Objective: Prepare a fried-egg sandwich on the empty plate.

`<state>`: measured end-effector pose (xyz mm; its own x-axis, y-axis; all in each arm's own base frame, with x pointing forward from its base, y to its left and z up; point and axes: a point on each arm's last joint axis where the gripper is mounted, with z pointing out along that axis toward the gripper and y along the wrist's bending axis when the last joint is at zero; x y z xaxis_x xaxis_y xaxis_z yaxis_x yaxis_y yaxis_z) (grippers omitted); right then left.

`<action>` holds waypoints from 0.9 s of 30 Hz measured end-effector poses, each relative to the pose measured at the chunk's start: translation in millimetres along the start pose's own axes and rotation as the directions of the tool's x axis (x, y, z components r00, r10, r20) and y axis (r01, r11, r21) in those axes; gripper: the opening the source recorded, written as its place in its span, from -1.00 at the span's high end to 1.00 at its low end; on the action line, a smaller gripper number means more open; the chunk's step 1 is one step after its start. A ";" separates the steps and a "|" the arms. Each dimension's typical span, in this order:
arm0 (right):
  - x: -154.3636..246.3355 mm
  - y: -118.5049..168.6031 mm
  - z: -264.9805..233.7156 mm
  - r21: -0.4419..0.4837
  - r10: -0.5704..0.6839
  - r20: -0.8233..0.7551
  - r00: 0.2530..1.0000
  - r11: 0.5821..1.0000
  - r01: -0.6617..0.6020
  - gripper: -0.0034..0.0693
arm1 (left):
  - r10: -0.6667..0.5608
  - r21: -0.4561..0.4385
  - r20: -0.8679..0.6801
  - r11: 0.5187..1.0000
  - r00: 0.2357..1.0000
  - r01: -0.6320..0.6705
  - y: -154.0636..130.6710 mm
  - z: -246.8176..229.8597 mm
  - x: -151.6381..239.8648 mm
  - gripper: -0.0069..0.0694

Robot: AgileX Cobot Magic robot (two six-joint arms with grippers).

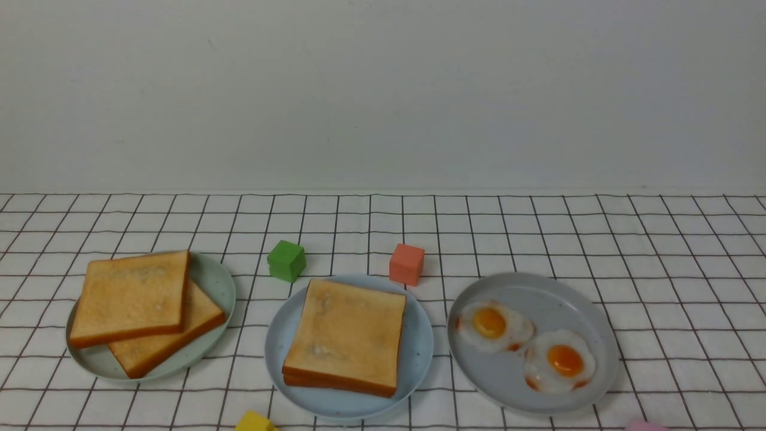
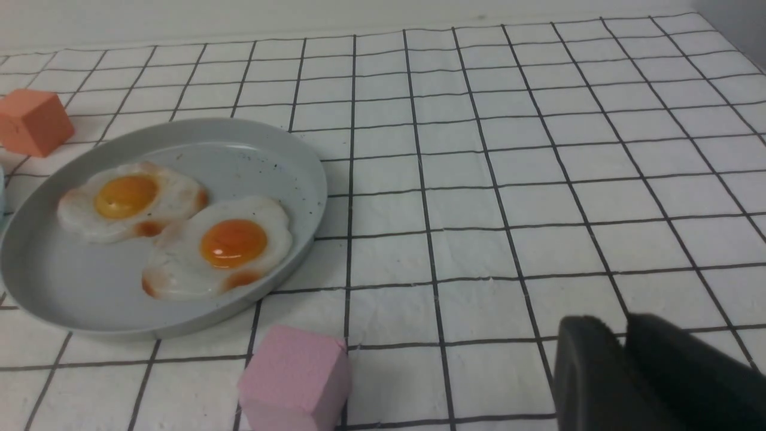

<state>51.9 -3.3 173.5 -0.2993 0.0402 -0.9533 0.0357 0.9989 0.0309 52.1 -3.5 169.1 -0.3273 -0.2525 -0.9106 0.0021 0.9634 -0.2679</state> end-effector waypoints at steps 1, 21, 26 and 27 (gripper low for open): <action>0.0 0.0 0.0 0.000 0.000 0.000 1.000 1.000 0.000 0.58 | 0.000 0.000 0.000 1.000 1.000 0.000 0.0 0.0 0.0 0.66; -0.1 0.1 0.0 -0.001 0.003 0.001 1.000 1.000 -0.003 0.53 | 0.000 0.000 0.000 1.000 1.000 0.000 0.0 0.0 0.0 0.63; -0.1 0.1 0.0 -0.001 0.003 0.001 1.000 1.000 -0.003 0.53 | 0.000 0.000 0.000 1.000 1.000 0.000 0.0 0.0 0.0 0.63; -0.1 0.1 0.0 -0.001 0.003 0.001 1.000 1.000 -0.003 0.53 | 0.000 0.000 0.000 1.000 1.000 0.000 0.0 0.0 0.0 0.63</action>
<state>51.9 -3.2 173.6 -0.2987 0.0429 -0.9534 0.0354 0.9988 0.0339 52.1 -3.5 169.1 -0.3273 -0.2525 -0.9106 0.0021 0.9634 -0.2679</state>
